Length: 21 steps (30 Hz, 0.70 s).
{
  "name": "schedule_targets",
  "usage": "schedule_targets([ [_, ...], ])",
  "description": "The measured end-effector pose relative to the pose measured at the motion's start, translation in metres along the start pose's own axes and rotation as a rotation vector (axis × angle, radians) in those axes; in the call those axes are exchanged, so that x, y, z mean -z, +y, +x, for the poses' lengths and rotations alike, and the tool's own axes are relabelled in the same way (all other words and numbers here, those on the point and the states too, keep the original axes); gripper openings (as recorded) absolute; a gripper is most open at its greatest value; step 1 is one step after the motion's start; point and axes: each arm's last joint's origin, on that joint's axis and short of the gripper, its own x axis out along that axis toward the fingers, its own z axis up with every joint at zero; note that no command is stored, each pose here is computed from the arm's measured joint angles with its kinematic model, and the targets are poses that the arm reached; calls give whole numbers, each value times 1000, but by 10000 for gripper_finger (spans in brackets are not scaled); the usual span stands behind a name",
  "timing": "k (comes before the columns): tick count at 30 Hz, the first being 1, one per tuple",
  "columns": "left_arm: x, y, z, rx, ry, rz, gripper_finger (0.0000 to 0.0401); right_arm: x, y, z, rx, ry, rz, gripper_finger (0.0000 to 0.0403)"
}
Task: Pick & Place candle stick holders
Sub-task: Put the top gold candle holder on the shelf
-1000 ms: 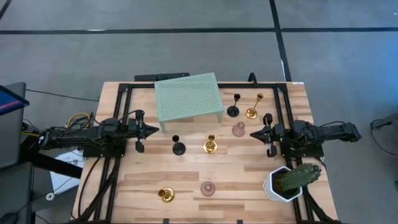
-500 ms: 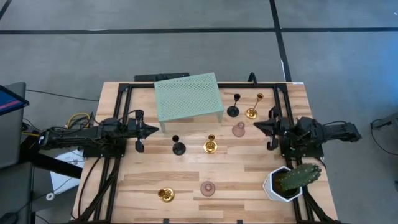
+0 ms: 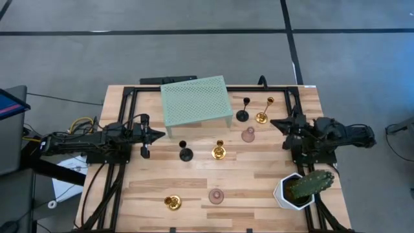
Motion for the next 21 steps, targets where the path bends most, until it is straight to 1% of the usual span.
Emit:
schedule_targets([
  [4, 0, 0, 0, 0, -1, 0, 6, 5, -2, 1, 77, 50, 42, 0],
  [8, -1, 0, 0, 0, -7, -1, 6, 9, -3, 6, 233, 82, 140, 0],
  [10, -1, 0, 0, 0, -8, -1, 6, 12, -2, 10, 275, 112, 170, 0],
  [14, -1, 0, 0, 0, -10, -1, 6, 19, 4, 21, 314, 193, 169, 0],
  [17, -1, 0, 0, -1, -13, -1, 6, 24, 7, 29, 378, 234, 176, 0],
  [21, -1, 0, 0, -1, -14, -1, 6, 31, 9, 38, 467, 275, 146, 0],
])
